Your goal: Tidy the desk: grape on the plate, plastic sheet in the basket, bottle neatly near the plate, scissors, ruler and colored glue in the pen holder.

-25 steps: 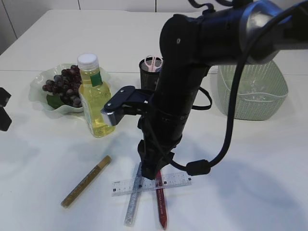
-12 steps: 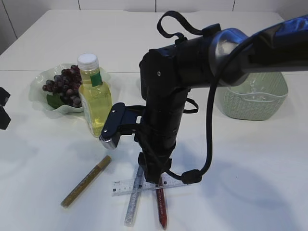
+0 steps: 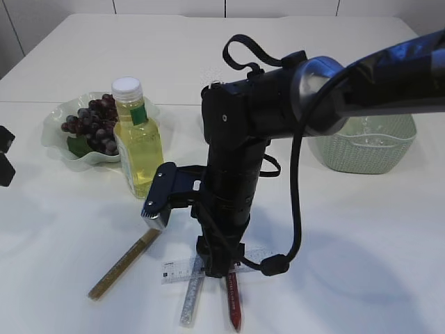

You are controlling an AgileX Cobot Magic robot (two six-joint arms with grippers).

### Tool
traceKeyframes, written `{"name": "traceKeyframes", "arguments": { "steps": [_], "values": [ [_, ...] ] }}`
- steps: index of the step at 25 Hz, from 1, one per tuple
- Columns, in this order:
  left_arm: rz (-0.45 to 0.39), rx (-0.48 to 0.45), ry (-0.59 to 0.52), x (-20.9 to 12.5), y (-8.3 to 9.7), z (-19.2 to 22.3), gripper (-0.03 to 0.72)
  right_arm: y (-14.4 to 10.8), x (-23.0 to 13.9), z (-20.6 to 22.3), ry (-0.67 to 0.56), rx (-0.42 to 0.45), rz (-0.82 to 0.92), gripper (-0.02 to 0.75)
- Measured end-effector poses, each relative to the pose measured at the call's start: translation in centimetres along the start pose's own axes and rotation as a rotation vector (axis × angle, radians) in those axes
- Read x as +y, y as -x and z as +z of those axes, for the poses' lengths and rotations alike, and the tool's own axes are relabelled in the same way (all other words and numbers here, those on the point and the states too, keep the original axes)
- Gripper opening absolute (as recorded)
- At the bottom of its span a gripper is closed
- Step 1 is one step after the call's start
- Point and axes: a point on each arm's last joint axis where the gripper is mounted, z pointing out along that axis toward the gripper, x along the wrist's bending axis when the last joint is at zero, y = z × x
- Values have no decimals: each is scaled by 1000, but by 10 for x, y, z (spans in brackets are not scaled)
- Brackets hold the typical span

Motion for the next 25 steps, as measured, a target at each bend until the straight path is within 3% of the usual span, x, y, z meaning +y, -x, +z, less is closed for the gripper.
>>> {"name": "traceKeyframes", "arguments": {
  "steps": [25],
  "values": [
    [0, 1, 0, 0, 0, 0, 242, 2, 1, 10, -2, -6, -6, 438]
  ]
}}
